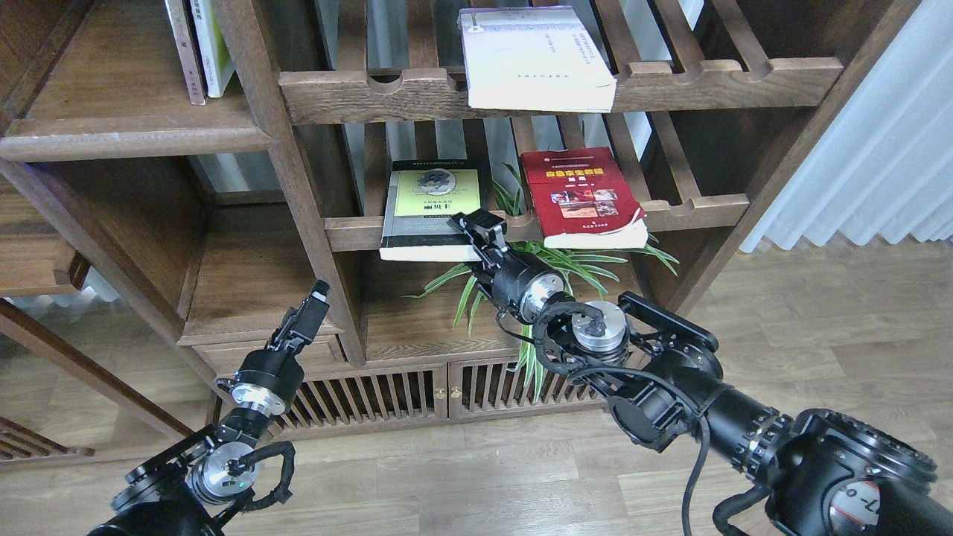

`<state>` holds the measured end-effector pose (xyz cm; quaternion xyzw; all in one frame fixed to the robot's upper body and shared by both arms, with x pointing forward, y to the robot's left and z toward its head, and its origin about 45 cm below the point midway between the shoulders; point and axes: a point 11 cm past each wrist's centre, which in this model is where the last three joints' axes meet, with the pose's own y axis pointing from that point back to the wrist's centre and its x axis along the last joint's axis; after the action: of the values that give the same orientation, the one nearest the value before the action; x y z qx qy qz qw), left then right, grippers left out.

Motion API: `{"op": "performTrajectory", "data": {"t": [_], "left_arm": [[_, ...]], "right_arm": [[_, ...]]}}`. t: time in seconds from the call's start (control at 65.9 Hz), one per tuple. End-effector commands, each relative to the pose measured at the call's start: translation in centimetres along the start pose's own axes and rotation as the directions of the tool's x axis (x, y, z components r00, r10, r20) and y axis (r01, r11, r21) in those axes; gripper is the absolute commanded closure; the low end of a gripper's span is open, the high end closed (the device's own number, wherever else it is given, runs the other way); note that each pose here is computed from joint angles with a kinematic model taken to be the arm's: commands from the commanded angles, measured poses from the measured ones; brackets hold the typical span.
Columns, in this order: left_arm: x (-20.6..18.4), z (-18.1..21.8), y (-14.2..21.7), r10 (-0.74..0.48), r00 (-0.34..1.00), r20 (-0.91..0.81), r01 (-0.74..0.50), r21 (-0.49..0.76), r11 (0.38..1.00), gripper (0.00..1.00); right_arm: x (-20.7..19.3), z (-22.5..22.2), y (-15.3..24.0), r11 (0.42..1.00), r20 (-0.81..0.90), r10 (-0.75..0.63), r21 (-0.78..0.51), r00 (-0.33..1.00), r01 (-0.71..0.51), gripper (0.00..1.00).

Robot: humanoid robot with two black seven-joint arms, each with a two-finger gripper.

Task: Organize books on shelf
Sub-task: 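Grip the grey-green book with the right gripper and tilt it outward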

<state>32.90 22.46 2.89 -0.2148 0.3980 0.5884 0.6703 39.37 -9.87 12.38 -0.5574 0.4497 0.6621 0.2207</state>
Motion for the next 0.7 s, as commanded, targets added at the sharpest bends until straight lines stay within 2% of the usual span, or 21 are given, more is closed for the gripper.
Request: {"op": "performTrajectory", "data": {"t": [0.0,0.076,0.243,0.395,0.516,0.683], "left_arm": [[0.0,0.0,0.0,0.0,1.0,-0.001,0.0,0.0,1.0,0.0],[0.0,0.0,0.0,-0.001,1.0,0.0,0.001,-0.001,1.0,0.0],[0.0,0.2,-0.1,0.002,1.0,-0.006,-0.002,-0.007,1.0,0.0],[0.2,0.1,0.1,0.013,1.0,-0.022,-0.013,-0.012,1.0,0.0],[-0.1,0.5,-0.3,0.018,0.998,-0.067,-0.02,-0.038,0.999,0.0],[1.0,2.7,0.0,0.049,0.993,-0.11,-0.059,-0.089,0.994,0.01]], "right_arm": [[-0.7,-0.8,-0.1,0.999,0.031,-0.019,0.026,0.999,0.018,0.86],[-1.0,-1.1,-0.1,0.999,0.043,-0.029,0.035,0.999,0.027,0.95],[-1.4,-0.9,-0.1,0.999,0.049,-0.043,0.029,0.998,0.042,0.96],[-2.1,0.2,0.3,0.995,0.069,-0.104,0.003,0.992,0.104,0.96],[-2.7,3.9,1.7,0.977,0.121,-0.173,-0.104,0.977,0.186,0.96],[-2.8,6.4,3.3,0.946,0.151,-0.253,-0.167,0.956,0.277,0.96]]}}
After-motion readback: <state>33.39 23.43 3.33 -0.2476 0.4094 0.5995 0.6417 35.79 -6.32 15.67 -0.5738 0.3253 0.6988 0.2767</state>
